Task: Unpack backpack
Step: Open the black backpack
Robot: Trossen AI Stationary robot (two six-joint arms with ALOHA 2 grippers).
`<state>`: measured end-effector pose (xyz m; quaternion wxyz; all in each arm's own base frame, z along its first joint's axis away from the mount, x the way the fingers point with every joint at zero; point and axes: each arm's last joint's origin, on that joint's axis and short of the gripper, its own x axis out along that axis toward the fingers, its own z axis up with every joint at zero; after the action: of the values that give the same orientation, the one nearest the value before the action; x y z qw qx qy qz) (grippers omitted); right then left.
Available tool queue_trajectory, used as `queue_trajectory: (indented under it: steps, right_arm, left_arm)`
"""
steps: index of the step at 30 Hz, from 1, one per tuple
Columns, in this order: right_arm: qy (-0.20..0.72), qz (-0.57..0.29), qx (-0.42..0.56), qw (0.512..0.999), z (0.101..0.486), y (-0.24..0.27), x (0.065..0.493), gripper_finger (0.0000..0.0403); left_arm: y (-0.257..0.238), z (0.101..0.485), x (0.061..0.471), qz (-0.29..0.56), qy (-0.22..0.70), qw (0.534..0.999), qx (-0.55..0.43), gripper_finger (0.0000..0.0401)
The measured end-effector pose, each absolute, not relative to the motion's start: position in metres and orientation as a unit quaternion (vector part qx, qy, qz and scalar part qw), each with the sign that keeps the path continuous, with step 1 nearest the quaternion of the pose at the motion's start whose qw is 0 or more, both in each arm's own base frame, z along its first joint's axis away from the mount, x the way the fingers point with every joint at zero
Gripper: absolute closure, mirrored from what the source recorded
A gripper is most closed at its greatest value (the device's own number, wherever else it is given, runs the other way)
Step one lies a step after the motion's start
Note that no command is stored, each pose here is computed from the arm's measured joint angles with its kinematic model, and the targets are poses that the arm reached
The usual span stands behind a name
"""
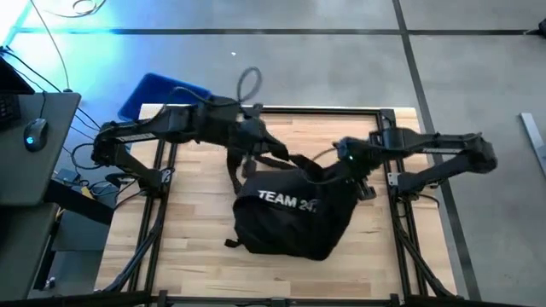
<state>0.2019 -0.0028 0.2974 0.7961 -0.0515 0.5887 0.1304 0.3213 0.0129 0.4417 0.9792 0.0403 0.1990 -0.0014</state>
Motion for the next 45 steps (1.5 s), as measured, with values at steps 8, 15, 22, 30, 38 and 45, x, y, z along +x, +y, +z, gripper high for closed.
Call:
queue_trajectory:
  steps: [8, 15, 22, 30, 38, 45]
  right_arm:
    - [0.687, 0.153, -0.091, 0.704, 0.216, 0.000, 0.171, 0.0403]
    - [0.726, 0.037, -0.105, 0.679, 0.192, -0.010, 0.176, 0.0366]
    - [0.718, -0.041, -0.112, 0.686, 0.215, -0.028, 0.187, 0.0232]
    - [0.696, -0.064, -0.137, 0.702, 0.282, -0.039, 0.194, 0.0125]
    - [0.647, -0.010, -0.164, 0.744, 0.342, -0.038, 0.172, 0.0133]
    - [0.540, 0.137, -0.064, 0.828, 0.363, -0.020, 0.152, 0.0150]
  left_arm:
    - [0.040, 0.401, 0.366, 0.103, 0.227, 0.968, -0.026, 0.0335]
    - [0.053, 0.390, 0.376, 0.056, 0.236, 0.965, -0.104, 0.0290]
    - [0.005, 0.394, 0.372, -0.133, 0.263, 0.937, -0.187, 0.0284]
    - [-0.040, 0.336, 0.389, -0.152, 0.420, 0.873, -0.194, 0.0285]
    - [-0.060, 0.273, 0.412, -0.153, 0.517, 0.823, -0.176, 0.0328]
    - [-0.054, 0.231, 0.412, -0.123, 0.615, 0.768, -0.132, 0.0363]
